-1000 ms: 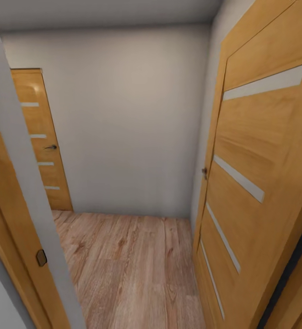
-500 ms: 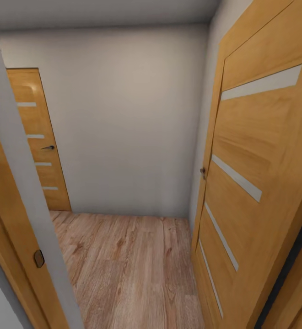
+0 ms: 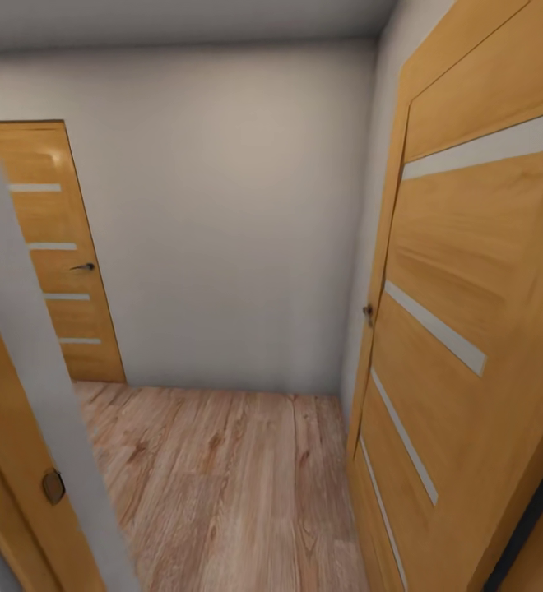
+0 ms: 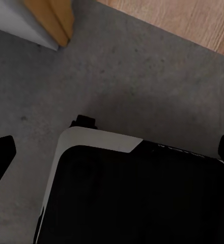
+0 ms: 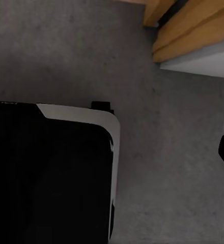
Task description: Move the two storage containers from the living room to the garage. In the garage, place one container on the floor and stack the other container on top of it (either order is fine).
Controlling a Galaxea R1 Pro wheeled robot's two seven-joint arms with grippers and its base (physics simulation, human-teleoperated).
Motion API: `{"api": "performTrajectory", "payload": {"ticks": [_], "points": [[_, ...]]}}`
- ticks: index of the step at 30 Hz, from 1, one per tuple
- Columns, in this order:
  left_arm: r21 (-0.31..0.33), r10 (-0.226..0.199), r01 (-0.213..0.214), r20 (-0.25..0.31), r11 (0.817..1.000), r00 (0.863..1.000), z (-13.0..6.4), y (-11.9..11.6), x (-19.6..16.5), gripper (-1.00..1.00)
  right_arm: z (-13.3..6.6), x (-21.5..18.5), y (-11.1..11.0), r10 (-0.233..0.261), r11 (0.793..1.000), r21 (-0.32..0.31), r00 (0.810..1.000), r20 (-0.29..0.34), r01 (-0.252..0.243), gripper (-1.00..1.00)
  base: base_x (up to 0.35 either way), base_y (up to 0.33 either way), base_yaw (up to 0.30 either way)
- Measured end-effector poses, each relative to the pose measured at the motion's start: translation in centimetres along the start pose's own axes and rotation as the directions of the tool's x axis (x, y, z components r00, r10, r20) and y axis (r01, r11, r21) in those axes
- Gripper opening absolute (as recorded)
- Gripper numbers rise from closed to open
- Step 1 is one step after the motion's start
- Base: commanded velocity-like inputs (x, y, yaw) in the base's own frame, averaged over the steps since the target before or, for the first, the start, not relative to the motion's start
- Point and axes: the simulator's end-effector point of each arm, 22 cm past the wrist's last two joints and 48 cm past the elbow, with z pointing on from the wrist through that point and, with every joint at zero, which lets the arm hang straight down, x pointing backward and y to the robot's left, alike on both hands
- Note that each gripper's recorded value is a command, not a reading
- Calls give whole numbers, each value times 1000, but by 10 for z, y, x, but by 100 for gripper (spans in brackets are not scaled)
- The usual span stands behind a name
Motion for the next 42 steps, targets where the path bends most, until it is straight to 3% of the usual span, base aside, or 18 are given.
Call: {"api": "performTrajectory", "payload": {"ticks": [13, 42], "points": [[0, 0, 0, 0, 1000, 1000, 0, 0, 0, 100, 0, 0, 0, 0, 1000, 0, 1000, 1, 0, 100, 299, 0, 0], [-1, 0, 0, 0, 1000, 1000, 0, 0, 0, 100, 0, -1, 1, 2, 1000, -2, 1000, 1, -2, 100, 9, 0, -29]]}}
